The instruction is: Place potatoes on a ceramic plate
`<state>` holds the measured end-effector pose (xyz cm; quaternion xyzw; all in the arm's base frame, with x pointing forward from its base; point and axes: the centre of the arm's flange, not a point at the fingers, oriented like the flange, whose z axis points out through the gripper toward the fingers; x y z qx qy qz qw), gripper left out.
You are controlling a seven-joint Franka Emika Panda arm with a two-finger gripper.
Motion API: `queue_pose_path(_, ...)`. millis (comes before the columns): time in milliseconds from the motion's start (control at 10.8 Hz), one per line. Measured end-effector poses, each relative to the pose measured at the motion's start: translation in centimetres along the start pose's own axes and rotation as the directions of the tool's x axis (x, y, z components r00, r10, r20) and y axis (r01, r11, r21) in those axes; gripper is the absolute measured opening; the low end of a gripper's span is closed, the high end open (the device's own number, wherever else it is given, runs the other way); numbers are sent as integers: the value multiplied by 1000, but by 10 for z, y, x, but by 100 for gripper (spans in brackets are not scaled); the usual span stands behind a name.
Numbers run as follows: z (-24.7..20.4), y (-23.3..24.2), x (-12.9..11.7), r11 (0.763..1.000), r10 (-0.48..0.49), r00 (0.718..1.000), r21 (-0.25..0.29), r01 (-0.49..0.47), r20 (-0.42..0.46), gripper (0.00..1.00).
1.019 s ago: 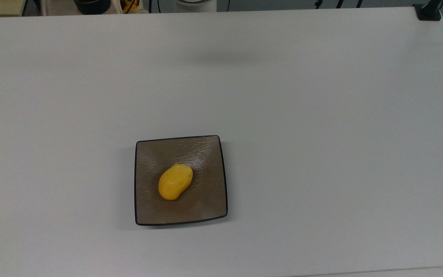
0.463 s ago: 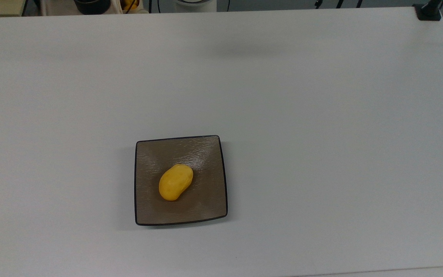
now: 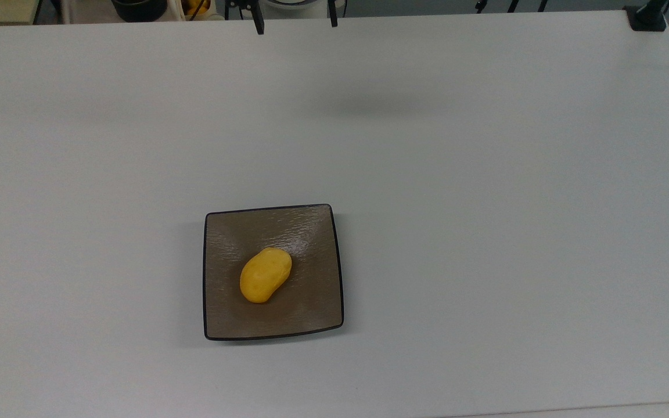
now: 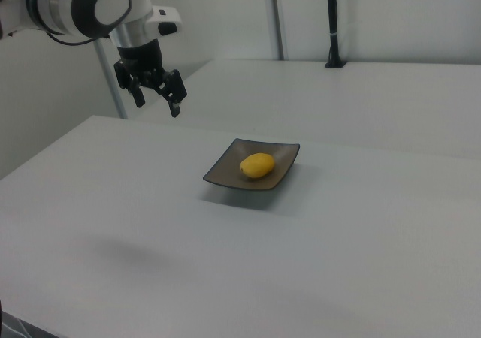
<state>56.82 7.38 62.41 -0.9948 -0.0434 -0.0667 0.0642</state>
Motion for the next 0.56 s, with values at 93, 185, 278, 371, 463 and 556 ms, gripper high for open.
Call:
queue_pose_path(93, 4, 1, 3, 1000, 1, 1000, -2, -1, -1, 100)
queue_pose_path(185, 6, 2, 3, 1000, 1, 1000, -7, -1, 1, 100)
queue_pose_path(278, 8, 3, 4, 1000, 0, 1000, -17, 0, 6, 100)
queue_pose_path(371, 12, 4, 5, 1000, -1, 1000, -26, 1, 12, 100)
queue_pose_path(463, 16, 5, 7, 1000, -1, 1000, -29, 1, 19, 100)
queue_pose_path(556, 19, 5, 7, 1000, 0, 1000, -30, 1, 23, 100)
